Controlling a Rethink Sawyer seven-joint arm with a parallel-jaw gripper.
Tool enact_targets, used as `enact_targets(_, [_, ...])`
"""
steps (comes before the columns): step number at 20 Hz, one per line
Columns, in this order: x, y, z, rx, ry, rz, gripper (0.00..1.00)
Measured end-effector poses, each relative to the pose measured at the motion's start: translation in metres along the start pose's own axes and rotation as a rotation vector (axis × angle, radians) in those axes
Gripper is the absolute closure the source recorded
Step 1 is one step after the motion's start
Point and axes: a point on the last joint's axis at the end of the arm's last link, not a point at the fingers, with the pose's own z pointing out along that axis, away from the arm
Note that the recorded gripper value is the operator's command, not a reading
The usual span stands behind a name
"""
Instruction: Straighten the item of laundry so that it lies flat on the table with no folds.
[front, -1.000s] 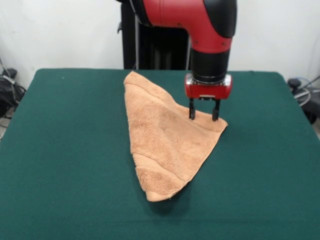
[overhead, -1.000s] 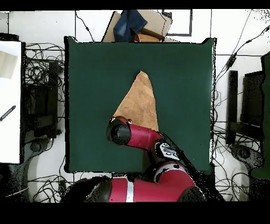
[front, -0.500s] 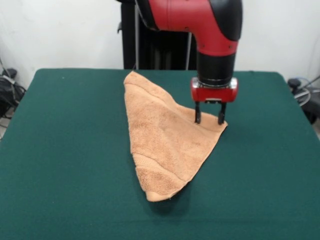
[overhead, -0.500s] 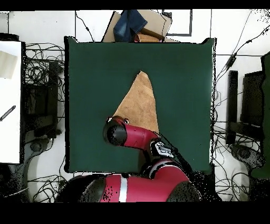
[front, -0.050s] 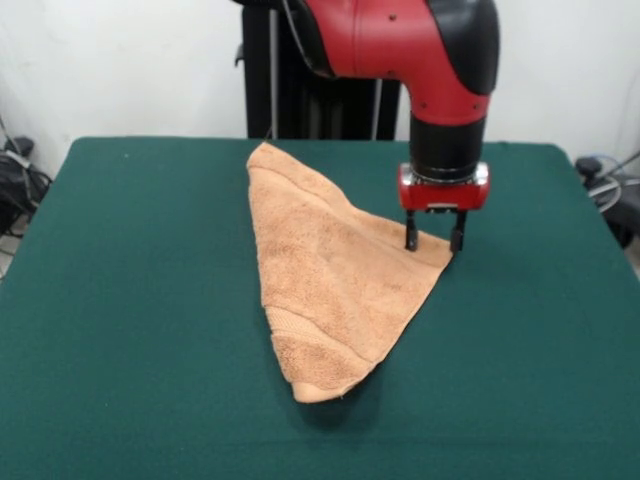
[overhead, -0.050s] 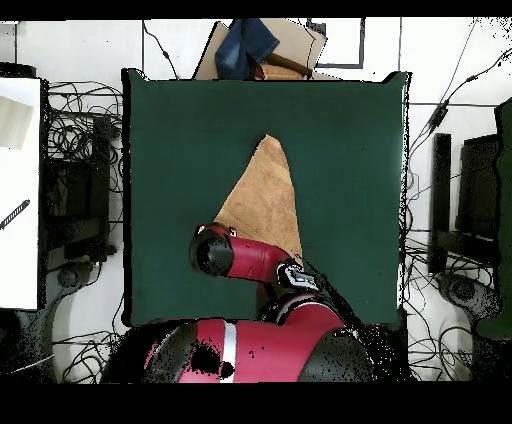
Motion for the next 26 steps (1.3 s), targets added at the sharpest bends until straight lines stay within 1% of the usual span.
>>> enact_targets(5, [-0.0038,-0.0039,-0.0004,-0.023,0.009,0.021,0.0])
enact_targets(13, [-0.0055,-0.0073,-0.0005,-0.048,0.017,0.026,0.0])
enact_targets(25, [-0.0063,-0.0078,-0.0005,-0.054,0.02,0.029,0.0])
enact_targets(26, [-0.0067,-0.0096,-0.0001,-0.053,0.019,0.032,1.0])
